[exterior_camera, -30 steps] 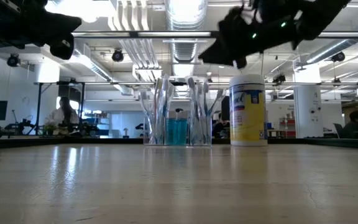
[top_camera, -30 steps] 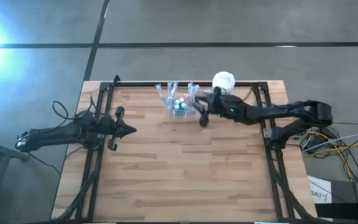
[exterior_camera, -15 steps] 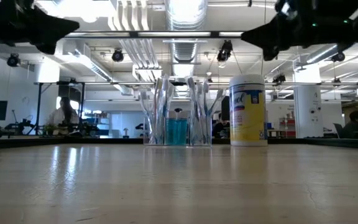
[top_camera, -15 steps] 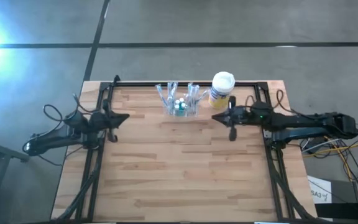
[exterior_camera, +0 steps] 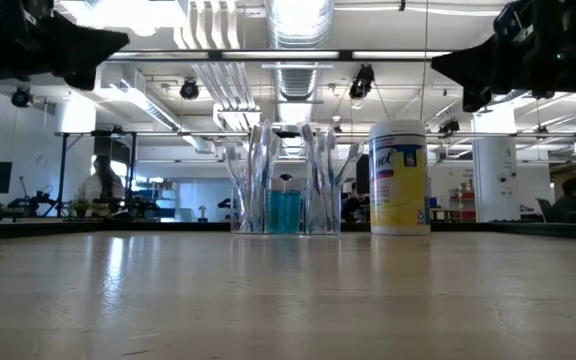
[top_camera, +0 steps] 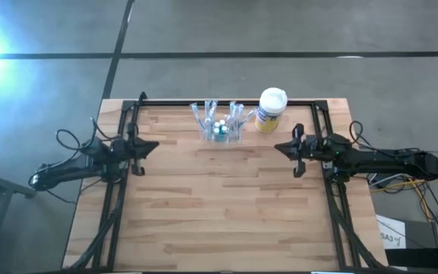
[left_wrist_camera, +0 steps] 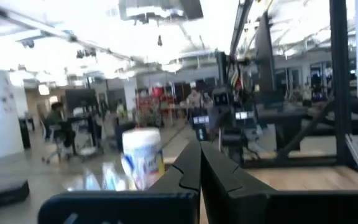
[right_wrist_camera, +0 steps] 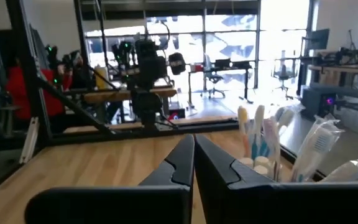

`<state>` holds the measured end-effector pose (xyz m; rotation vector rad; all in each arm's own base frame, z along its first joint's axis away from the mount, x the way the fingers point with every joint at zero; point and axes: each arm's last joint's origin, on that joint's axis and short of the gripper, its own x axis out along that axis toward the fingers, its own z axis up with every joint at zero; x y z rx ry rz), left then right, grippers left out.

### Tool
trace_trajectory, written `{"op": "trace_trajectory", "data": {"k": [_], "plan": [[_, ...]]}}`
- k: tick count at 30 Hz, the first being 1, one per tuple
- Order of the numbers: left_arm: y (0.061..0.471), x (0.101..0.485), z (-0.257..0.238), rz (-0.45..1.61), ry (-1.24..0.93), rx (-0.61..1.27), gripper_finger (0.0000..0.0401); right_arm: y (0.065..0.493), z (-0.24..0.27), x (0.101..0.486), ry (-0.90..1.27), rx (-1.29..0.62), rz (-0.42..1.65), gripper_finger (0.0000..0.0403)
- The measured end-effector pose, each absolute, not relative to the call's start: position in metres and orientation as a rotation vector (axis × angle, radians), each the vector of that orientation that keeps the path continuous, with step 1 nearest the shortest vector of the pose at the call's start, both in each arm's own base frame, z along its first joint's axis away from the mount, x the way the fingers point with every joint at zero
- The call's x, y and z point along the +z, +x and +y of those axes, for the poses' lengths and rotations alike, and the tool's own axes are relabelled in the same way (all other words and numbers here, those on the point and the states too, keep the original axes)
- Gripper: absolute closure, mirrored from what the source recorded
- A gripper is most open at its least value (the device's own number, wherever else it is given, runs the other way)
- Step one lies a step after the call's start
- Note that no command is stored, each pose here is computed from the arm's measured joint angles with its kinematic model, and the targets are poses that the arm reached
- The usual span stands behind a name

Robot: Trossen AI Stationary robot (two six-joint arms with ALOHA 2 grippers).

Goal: Pick & Place toothbrushing station
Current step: Return to Home Position

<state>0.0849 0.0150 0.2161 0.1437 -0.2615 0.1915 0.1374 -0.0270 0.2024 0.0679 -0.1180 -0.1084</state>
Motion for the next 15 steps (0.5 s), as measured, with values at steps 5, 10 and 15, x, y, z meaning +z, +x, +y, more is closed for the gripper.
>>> {"op": "trace_trajectory", "data": {"k": [5, 10, 15], "plan": [[0.088, 0.205, 0.016, -0.225, 0.117, 0.186, 0.04, 0.126, -0.025, 0.185, 0.081, -0.133, -0.152, 0.0395], [0.091, 0.194, 0.016, -0.193, 0.103, 0.191, 0.04, 0.121, -0.025, 0.18, 0.094, -0.167, -0.128, 0.0395], [0.092, 0.189, 0.017, -0.16, 0.086, 0.199, 0.04, 0.12, -0.025, 0.178, 0.061, -0.187, -0.109, 0.0395]]}}
